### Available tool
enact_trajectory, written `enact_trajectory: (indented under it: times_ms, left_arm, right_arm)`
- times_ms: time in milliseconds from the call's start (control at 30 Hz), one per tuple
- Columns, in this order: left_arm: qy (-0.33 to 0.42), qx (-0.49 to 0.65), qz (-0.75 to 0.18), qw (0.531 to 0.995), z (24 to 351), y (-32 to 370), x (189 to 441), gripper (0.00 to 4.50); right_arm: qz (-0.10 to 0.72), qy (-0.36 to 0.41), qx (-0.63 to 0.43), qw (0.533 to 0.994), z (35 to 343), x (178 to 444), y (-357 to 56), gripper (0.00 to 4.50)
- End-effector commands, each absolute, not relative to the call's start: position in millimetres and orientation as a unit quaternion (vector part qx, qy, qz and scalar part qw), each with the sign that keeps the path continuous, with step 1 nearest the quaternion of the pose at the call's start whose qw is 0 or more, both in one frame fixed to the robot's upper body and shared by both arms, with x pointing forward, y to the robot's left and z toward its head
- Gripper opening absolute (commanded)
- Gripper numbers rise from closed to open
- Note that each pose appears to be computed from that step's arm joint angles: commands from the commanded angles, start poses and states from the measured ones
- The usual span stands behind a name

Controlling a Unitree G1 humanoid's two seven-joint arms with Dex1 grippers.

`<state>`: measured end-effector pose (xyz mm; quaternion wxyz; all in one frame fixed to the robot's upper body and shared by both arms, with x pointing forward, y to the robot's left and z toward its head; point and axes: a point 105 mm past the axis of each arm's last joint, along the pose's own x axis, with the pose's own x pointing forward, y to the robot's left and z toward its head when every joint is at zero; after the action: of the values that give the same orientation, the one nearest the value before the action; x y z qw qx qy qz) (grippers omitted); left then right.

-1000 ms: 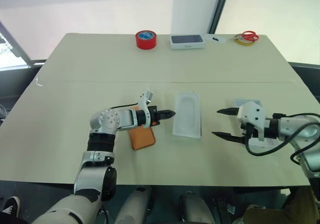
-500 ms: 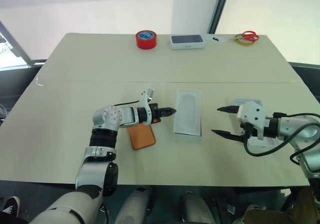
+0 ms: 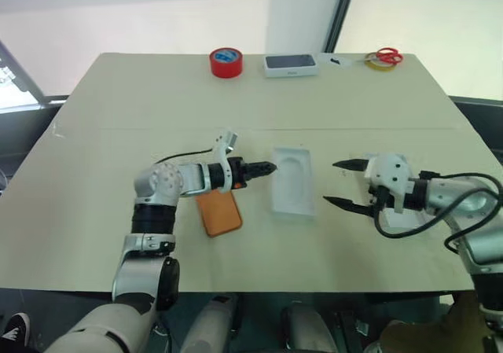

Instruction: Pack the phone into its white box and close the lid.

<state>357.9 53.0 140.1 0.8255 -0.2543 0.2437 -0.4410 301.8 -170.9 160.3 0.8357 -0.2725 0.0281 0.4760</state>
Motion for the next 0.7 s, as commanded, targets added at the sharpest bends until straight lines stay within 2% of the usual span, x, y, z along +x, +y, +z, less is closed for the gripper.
enact_trajectory:
  times_ms: [33, 67, 100, 233, 433, 567, 700]
  left_arm:
    - [0.110, -0.128, -0.439, 0.883, 164, 80, 358, 2.38]
    - [0.072, -0.077, -0.446, 0.889, 167, 90, 352, 2.38]
    - [0.049, -0.044, -0.454, 0.888, 168, 94, 346, 2.38]
    - [0.035, -0.041, -0.465, 0.884, 165, 113, 330, 2.38]
    - [0.069, -0.019, -0.470, 0.880, 150, 146, 297, 2.38]
    - [0.098, -0.022, -0.455, 0.885, 143, 157, 288, 2.38]
    - [0.169, -0.106, -0.416, 0.887, 138, 175, 286, 2.38]
  right_arm:
    - [0.479, -0.005, -0.268, 0.836, 169, 310, -142, 3.04]
    - [0.476, 0.000, -0.272, 0.836, 163, 316, -133, 2.72]
    - [0.473, 0.003, -0.276, 0.836, 159, 320, -127, 2.18]
    - [0.439, 0.002, -0.316, 0.841, 149, 338, -113, 0.12]
    - [0.472, 0.059, -0.411, 0.778, 114, 340, -109, 0.05]
    - [0.475, 0.072, -0.454, 0.751, 102, 343, -110, 0.05]
    - [0.477, 0.056, -0.437, 0.760, 111, 348, -101, 0.05]
